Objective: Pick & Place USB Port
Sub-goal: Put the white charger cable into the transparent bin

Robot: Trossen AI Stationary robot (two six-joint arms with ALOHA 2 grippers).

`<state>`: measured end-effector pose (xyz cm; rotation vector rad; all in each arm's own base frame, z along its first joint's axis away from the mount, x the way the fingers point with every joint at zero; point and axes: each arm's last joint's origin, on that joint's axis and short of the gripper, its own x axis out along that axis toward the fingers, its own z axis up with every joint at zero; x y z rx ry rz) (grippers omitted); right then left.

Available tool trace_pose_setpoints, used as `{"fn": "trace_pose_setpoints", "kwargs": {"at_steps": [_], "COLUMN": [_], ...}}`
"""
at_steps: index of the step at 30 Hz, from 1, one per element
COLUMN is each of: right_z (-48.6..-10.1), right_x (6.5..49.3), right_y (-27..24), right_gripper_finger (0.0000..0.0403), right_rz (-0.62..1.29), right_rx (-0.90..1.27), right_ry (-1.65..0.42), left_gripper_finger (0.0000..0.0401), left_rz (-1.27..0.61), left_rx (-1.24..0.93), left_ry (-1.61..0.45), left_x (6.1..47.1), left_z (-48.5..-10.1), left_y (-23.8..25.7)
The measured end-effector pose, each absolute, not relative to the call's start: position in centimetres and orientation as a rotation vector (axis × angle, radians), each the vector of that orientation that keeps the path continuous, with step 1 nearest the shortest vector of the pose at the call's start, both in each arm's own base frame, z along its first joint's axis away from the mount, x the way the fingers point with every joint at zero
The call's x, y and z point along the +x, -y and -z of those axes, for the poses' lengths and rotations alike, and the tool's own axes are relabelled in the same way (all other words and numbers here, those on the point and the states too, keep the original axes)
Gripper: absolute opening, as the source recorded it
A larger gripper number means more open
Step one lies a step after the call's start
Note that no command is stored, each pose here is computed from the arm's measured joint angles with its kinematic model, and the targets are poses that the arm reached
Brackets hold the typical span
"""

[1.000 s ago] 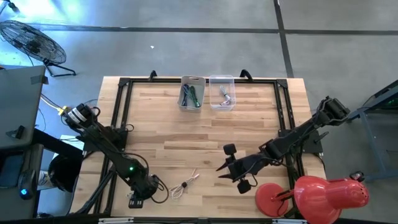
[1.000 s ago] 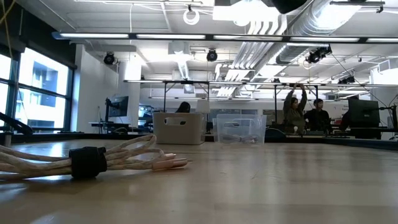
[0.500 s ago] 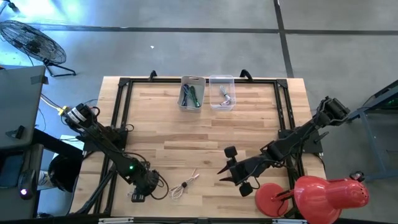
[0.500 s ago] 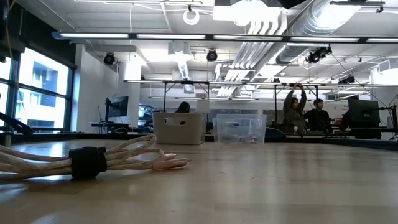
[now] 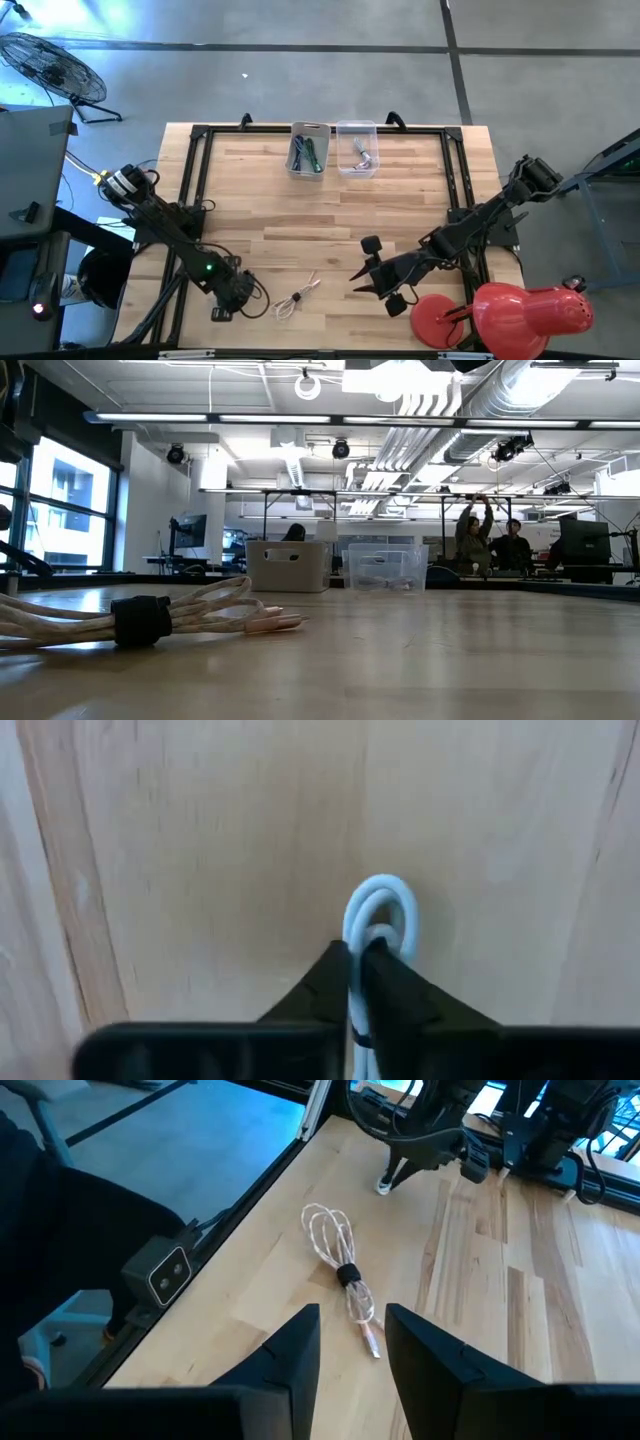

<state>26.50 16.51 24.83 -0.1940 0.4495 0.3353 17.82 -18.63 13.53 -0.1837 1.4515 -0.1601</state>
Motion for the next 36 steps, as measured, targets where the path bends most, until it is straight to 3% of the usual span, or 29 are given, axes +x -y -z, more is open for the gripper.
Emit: {"fn": "trace_pose_setpoints", "kwargs": {"at_steps": [11,17,28,36], "right_z": [-24.9,-24.9,-25.0,-25.1], "right_x": [26.6,27.2,28.1,27.9], "right_y": [-16.3,-15.3,-13.6,-13.5], "right_gripper_finger": [0.0108,0.0108,0.0108,0.0108], "right_rz": [-0.285,-0.221,-0.17,-0.014], "right_rx": [-0.247,-0.254,-0.339,-0.579], "right_ry": [-0.437,-0.431,-0.426,-0.417], "left_gripper_finger": [0.0004,0.0002,0.0001,0.0], "left_rz": [0.142,0.071,-0.213,-0.298], "left_rx": [0.134,0.372,0.894,0.909], "left_ry": [-1.321,-1.247,-0.735,-0.605], "left_x": [19.0,21.2,25.7,25.1], "left_z": [-15.6,-21.1,-33.4,-36.4], "left_y": [18.8,18.7,18.2,17.3]}}
